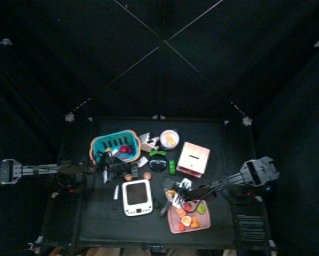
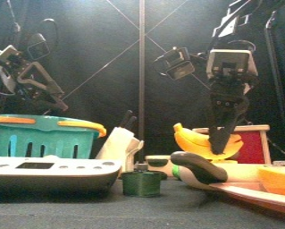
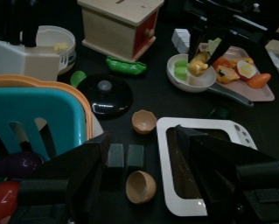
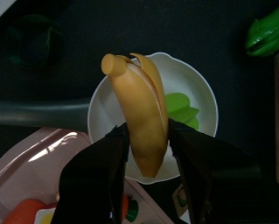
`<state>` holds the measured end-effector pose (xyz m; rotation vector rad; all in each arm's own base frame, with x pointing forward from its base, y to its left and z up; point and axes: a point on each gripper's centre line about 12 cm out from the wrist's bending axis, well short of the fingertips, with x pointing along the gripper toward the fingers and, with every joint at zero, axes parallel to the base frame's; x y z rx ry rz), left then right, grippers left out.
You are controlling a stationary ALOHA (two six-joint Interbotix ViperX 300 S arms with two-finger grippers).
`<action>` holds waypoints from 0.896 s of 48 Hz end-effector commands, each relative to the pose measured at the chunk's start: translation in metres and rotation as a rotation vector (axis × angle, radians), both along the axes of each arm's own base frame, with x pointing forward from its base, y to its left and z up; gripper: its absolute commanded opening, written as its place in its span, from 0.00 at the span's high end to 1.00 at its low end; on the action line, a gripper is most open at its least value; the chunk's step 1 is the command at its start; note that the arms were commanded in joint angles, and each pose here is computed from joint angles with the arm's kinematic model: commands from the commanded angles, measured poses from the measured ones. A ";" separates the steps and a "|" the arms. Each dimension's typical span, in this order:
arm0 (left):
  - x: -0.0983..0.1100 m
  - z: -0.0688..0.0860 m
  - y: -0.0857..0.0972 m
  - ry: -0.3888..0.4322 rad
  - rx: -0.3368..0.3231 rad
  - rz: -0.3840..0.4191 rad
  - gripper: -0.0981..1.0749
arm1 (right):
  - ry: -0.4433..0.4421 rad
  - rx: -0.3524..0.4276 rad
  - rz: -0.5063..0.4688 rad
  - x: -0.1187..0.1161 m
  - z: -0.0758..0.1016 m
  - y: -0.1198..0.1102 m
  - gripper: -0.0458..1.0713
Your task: Hand over banana
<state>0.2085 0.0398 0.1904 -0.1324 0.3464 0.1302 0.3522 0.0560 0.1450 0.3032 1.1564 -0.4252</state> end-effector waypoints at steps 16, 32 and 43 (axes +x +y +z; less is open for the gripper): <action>0.015 0.020 -0.011 -0.089 0.007 -0.080 0.11 | -0.187 -0.035 0.015 0.019 0.054 -0.017 0.43; 0.070 0.027 -0.032 -0.124 0.129 -0.303 0.10 | -0.437 -0.055 0.091 0.044 0.090 -0.035 0.43; 0.099 0.025 -0.027 -0.132 0.210 -0.319 0.10 | -0.526 -0.054 0.142 0.050 0.096 -0.040 0.43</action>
